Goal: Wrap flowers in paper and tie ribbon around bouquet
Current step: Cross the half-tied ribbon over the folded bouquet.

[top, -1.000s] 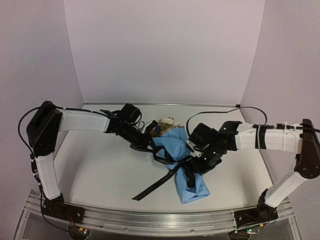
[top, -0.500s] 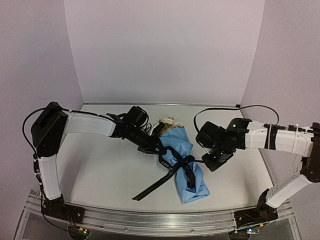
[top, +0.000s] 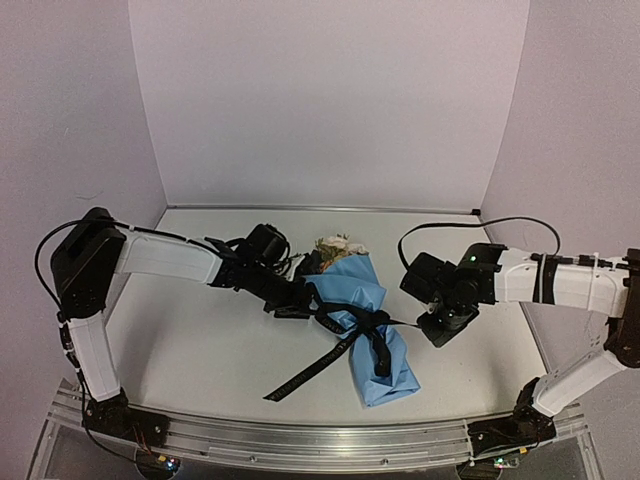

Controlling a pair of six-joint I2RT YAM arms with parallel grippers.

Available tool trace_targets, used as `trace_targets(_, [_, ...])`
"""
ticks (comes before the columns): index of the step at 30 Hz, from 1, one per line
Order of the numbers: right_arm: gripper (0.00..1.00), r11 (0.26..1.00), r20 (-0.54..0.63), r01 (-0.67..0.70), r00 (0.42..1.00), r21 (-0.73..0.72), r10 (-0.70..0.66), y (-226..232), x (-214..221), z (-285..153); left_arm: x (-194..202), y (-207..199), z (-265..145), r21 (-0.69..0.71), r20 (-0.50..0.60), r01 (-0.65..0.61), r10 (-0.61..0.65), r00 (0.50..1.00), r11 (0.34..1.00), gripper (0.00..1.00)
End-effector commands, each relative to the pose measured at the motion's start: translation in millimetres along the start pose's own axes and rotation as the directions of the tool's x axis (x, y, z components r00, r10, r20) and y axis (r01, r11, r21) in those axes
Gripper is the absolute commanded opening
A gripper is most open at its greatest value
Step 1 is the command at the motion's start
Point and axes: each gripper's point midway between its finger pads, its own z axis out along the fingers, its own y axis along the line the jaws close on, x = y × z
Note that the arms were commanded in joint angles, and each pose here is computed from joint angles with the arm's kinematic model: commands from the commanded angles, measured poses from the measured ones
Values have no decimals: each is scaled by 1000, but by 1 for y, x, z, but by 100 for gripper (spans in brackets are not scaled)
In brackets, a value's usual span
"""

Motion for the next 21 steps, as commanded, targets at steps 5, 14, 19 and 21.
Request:
trace_targets(5, [0, 999, -4, -40, 999, 22, 40, -5, 5, 7, -7, -29, -33, 104, 217, 67, -89, 972, 992, 67])
trace_targets(14, [0, 997, 20, -71, 997, 10, 71, -1, 4, 14, 10, -34, -7, 229, 284, 256, -316, 905, 939, 61])
trace_targets(19, [0, 997, 24, -79, 997, 3, 79, 2, 1, 16, 16, -27, -2, 227, 322, 329, -389, 863, 917, 57])
trace_targets(21, [0, 997, 24, -79, 997, 3, 79, 2, 1, 17, 20, -22, 2, 242, 312, 371, -434, 845, 897, 55])
